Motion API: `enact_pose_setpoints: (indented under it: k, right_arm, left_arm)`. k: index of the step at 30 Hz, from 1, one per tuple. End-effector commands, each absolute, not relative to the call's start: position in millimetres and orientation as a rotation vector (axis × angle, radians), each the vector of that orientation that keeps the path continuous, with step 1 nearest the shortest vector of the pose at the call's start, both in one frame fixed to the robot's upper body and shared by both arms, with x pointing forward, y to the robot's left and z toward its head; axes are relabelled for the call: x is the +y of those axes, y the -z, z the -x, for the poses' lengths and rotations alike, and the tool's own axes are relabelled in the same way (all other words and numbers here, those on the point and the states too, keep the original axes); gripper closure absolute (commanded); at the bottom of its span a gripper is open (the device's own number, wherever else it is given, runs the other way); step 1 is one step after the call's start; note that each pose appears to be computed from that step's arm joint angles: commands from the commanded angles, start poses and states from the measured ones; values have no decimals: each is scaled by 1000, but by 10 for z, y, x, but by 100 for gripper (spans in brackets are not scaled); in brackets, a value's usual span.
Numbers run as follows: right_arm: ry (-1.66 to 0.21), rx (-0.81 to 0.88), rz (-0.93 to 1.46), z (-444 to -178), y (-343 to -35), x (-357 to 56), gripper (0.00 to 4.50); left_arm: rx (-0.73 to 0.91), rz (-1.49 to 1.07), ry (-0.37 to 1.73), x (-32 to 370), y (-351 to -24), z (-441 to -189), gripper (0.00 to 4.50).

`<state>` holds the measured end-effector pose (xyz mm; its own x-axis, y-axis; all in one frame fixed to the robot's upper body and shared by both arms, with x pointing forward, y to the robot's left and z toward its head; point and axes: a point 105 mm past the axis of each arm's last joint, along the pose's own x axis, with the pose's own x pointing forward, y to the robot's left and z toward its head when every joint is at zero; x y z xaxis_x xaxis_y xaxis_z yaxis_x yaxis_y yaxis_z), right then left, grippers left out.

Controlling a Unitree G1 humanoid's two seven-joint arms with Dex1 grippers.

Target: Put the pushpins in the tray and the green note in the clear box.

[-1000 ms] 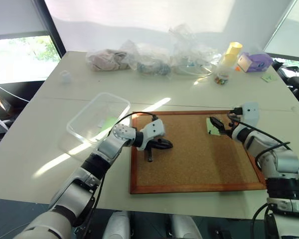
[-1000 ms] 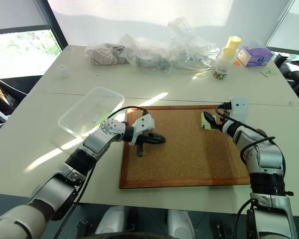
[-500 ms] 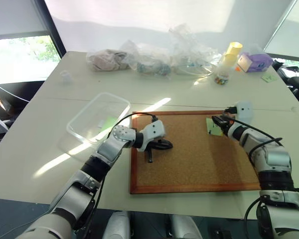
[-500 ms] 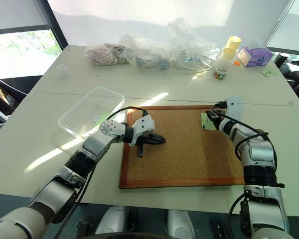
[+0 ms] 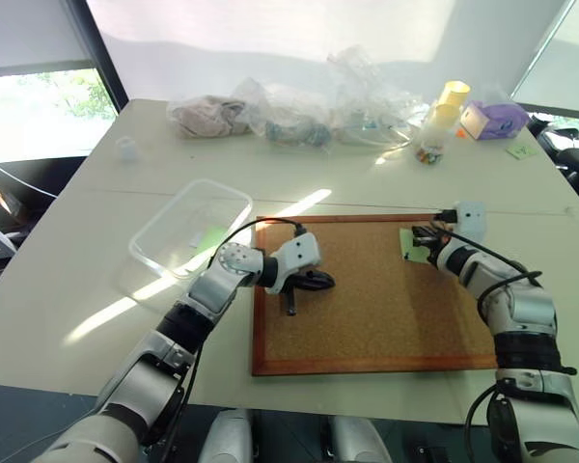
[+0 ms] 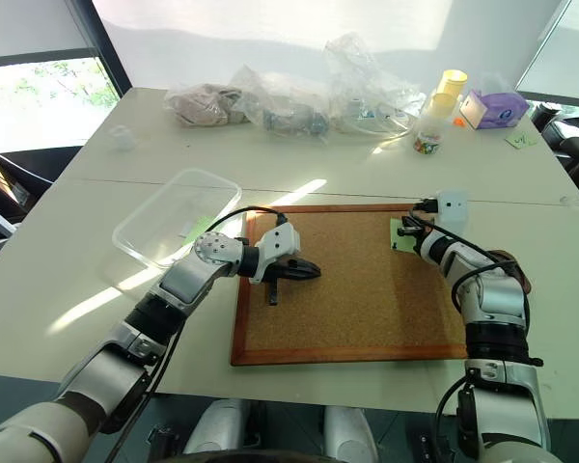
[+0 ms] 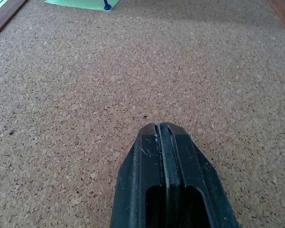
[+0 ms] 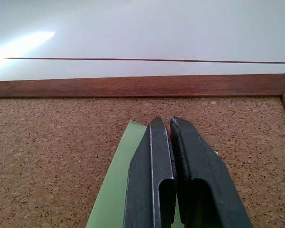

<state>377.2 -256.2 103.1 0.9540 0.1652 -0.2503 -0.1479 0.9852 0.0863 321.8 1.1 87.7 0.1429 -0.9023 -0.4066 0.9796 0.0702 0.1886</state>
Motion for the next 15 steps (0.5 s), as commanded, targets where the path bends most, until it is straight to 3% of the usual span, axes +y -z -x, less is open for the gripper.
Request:
enact_pose_setpoints:
  k: [1, 15]
  right_arm:
    - [-140, 143, -22, -3762, -1324, -2637, 447]
    - [-111, 106, -9, -3758, -1358, -2690, 447]
  left_arm:
    - [295, -529, 1427, 117, -672, -3188, 450]
    - [324, -506, 1451, 82, -657, -3140, 450]
